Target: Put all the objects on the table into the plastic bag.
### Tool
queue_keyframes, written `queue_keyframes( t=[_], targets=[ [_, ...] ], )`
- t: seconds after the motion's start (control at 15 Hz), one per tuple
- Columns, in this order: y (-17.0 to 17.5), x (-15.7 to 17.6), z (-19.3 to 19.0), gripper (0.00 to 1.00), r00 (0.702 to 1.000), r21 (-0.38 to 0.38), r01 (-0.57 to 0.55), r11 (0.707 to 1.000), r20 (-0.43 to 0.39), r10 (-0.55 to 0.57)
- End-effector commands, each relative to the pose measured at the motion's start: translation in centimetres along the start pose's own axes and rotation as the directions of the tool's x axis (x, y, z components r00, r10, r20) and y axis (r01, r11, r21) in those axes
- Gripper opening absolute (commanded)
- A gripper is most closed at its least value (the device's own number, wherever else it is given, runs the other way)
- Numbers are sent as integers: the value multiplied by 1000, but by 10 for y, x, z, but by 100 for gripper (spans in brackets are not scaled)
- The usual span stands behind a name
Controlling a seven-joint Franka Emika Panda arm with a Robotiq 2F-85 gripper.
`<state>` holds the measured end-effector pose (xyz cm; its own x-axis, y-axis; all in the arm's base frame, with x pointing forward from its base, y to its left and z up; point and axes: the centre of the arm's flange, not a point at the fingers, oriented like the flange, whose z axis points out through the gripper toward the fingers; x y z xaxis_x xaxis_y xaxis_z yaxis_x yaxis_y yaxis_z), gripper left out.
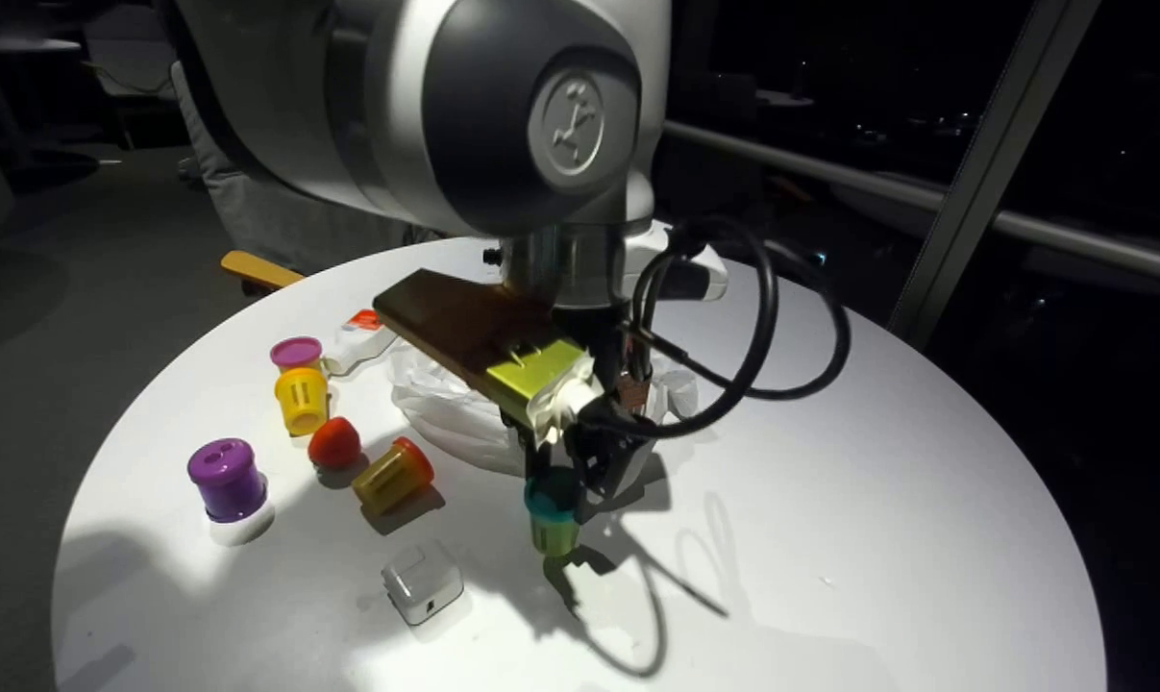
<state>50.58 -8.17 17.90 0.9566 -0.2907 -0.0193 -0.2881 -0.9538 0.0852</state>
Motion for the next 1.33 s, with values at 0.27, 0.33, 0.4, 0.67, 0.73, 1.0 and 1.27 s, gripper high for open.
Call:
queue_keyframes(
  t=[0.27,0.33,0.4,0.67,0.73,1.0,1.27],
  targets=[
    [-58,44,-114,29,998,-94,42,995,-40,-46],
    [-73,50,-122,29,996,-90,67,994,-47,-72],
    [-87,60,-120,29,995,-86,81,993,-48,-86],
    [-124,82,-92,29,990,-80,130,988,-44,-134],
    [-127,87,-79,29,991,-83,125,989,-38,-129],
    [-128,97,-28,29,992,-81,120,990,35,-117],
    [-124,96,0,29,992,-95,116,989,53,-112]
  ],
)
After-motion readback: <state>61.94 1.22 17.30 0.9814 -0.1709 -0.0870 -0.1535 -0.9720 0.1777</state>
